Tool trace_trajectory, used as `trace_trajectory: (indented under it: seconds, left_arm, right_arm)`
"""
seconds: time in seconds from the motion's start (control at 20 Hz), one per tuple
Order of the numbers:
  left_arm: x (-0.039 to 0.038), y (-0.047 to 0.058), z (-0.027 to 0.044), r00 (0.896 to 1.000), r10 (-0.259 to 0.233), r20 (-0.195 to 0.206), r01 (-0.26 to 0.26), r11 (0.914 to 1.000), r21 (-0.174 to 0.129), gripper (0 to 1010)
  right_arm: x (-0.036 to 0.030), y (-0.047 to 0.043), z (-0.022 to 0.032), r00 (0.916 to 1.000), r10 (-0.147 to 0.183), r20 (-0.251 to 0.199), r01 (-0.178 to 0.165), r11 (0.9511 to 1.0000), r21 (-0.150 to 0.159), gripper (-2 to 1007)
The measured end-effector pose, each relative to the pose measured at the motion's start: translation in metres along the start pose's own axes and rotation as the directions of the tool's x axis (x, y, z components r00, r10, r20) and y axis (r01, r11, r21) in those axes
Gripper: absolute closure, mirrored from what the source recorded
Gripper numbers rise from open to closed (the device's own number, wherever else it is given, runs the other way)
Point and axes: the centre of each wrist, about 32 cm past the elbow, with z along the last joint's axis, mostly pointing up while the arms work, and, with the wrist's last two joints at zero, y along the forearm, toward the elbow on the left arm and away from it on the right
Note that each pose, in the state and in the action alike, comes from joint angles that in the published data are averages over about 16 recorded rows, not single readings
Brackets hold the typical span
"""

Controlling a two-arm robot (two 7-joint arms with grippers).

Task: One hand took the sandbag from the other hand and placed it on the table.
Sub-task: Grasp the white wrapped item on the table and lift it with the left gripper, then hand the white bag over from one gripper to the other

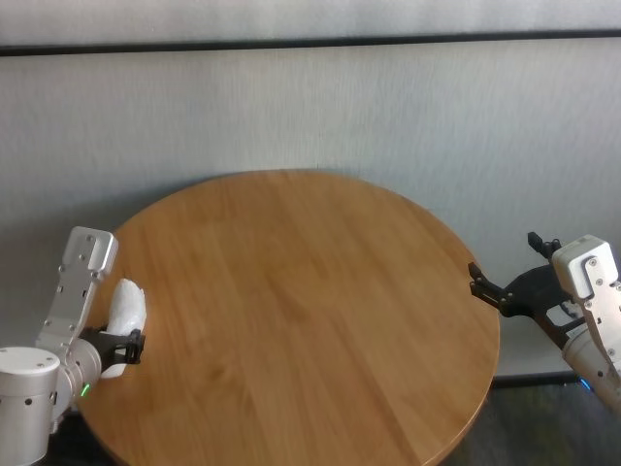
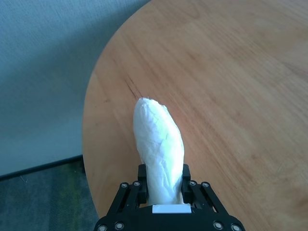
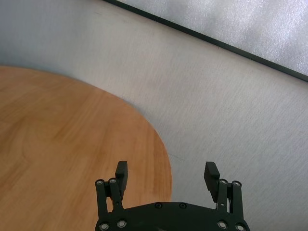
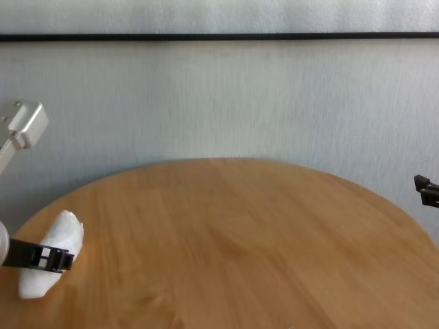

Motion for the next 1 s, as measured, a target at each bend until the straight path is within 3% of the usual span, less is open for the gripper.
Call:
trace_trajectory:
  seconds: [1.0]
  left_arm:
    - [0.0000, 0.0000, 0.0000, 1.000, 0.000, 0.000, 0.000, 1.0000, 0.000, 599]
  right_arm:
    - [0.0000, 0.0000, 0.0000, 1.0000, 0.000, 0.000, 0.000, 1.0000, 0.000, 4]
